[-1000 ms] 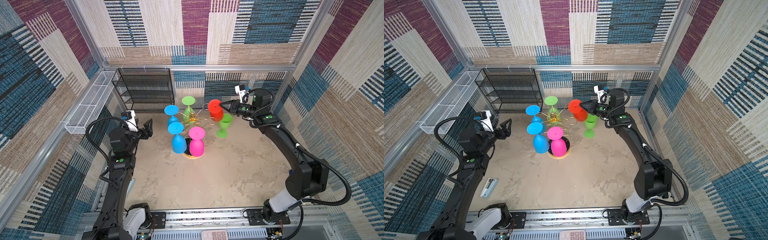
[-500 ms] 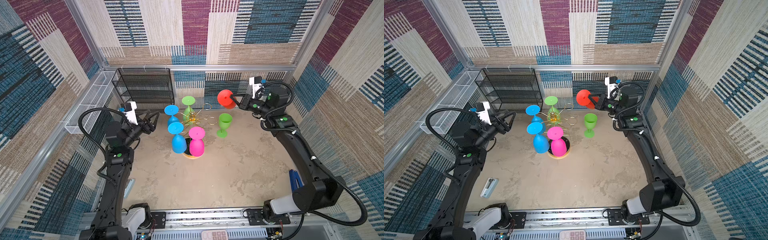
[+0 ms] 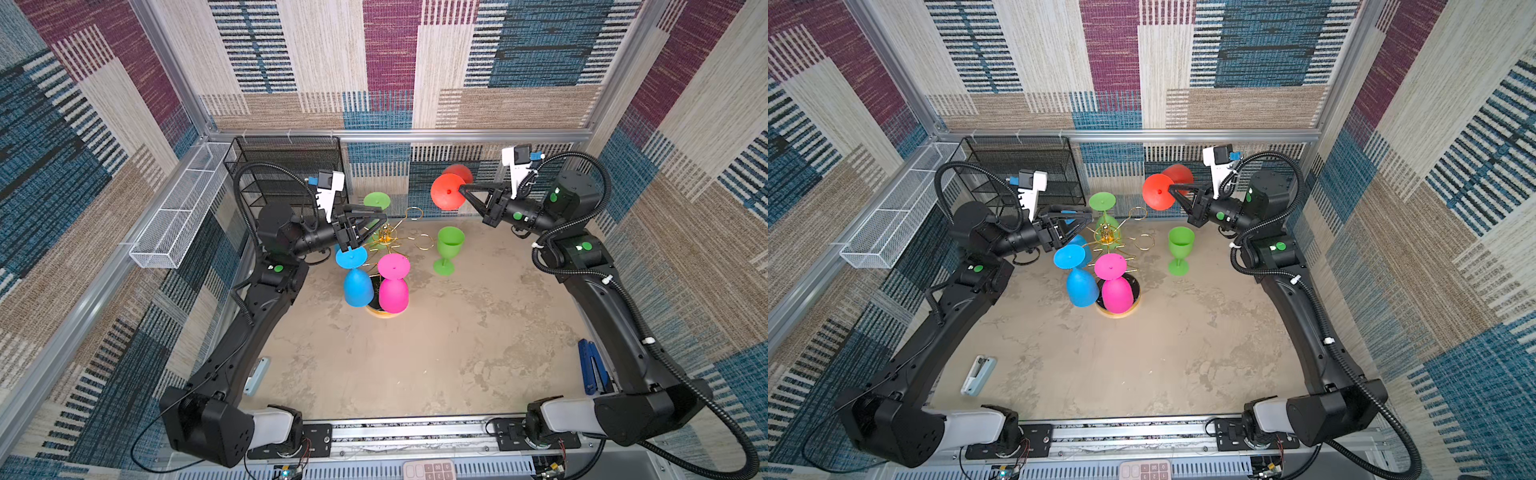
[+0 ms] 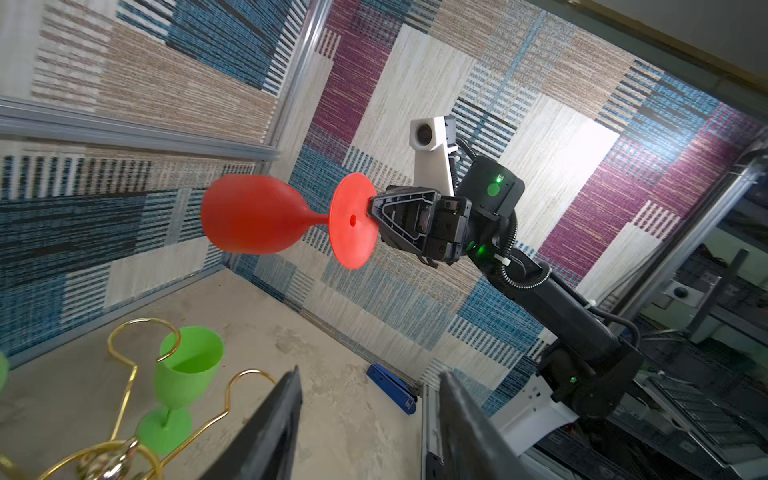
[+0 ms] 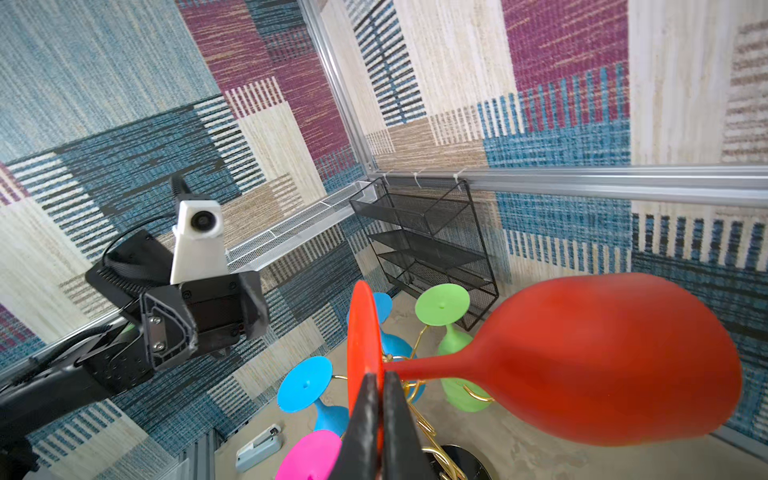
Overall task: Take the wine glass off the wine glass rack
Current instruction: 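Bring the red glass toward the left gripper while the left gripper reaches to grasp it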
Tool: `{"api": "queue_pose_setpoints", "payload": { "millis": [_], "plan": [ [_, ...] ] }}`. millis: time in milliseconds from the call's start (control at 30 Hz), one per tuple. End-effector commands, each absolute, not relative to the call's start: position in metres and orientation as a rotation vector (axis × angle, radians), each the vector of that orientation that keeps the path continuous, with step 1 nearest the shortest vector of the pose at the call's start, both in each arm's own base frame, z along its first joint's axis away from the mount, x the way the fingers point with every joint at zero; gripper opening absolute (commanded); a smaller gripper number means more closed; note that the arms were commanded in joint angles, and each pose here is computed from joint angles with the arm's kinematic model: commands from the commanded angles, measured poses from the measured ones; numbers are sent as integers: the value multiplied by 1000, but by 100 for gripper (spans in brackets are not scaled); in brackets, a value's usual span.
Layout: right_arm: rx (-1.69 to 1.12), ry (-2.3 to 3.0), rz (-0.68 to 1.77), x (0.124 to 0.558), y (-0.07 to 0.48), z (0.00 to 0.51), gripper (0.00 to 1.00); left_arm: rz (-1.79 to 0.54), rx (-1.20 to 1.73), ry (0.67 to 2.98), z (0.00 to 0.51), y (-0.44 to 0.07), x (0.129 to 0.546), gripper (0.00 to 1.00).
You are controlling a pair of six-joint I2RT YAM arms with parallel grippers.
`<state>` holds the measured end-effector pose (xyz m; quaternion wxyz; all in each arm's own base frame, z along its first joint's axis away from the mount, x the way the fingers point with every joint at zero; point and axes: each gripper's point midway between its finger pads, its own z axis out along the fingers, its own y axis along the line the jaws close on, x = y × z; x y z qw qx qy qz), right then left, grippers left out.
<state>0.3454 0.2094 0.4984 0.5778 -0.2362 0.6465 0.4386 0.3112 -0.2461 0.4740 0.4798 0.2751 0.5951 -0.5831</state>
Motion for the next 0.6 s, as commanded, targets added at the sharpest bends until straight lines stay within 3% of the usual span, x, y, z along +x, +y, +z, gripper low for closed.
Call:
{"api": "queue_pose_setpoints", "payload": {
  "millis": [0, 567],
  "plan": [
    [-661, 1422, 1002, 326, 222, 512, 0, -1473, 733, 1419, 484, -262, 304, 54],
    [-743, 1413, 1103, 305, 256, 504, 0, -1564, 771, 1384, 483, -300, 316, 45]
  ]
}}
